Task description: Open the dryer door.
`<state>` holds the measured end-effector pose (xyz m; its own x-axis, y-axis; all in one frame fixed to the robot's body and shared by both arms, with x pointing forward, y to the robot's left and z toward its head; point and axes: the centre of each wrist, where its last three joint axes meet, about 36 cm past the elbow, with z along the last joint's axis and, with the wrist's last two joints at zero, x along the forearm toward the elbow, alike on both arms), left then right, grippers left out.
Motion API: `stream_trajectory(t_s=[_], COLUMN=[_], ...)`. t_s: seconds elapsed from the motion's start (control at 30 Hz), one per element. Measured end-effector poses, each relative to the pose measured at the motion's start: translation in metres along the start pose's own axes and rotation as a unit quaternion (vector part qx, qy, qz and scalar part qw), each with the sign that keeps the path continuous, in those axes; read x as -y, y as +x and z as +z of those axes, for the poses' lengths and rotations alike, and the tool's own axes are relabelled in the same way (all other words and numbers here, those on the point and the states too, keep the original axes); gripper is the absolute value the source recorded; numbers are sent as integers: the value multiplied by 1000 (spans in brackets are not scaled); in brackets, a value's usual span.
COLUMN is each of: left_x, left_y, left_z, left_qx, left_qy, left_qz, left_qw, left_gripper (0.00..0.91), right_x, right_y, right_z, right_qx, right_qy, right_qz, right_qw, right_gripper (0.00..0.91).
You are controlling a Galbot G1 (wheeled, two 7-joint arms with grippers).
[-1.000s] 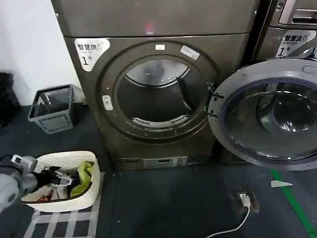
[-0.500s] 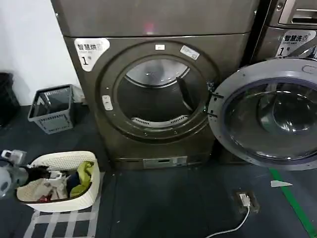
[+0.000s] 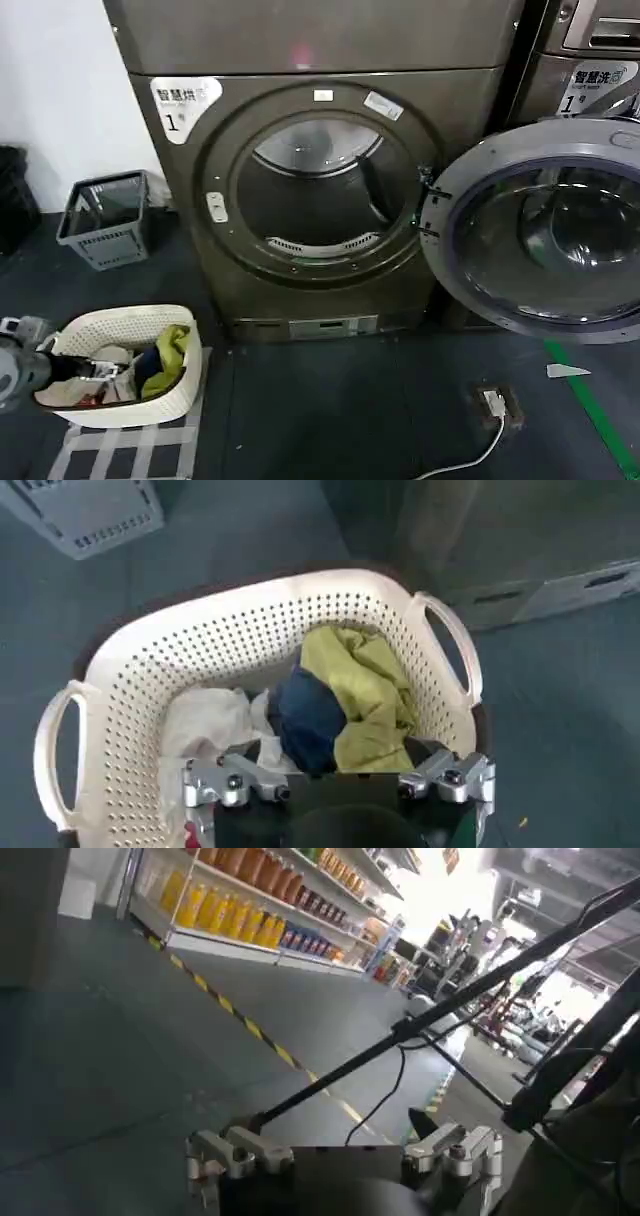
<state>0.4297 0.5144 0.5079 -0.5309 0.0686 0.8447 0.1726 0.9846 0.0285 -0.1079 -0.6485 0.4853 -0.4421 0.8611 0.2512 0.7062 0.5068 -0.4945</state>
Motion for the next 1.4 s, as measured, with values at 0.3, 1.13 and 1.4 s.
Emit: stream_trajectory(t_s=[0.3,1.13,1.4], left_x=[-2,-1,-1], left_y=[1,2,3], left_z=[-1,1,1], left_qx=[-2,-10,-10], left_qy=[-1,-8,-9], left_qz=[-3,-6,-6], left_qw=[1000,1000,1000], left_gripper=[907,907,907], right_x=[-1,0,-1], right_y=[0,2,2], right_z=[1,6,6], right_qx=[3,-4,-5], right_qy=[-1,6,5], right_qz=[-5,-3,-4], right_qw=[1000,1000,1000], right_gripper=[907,907,907])
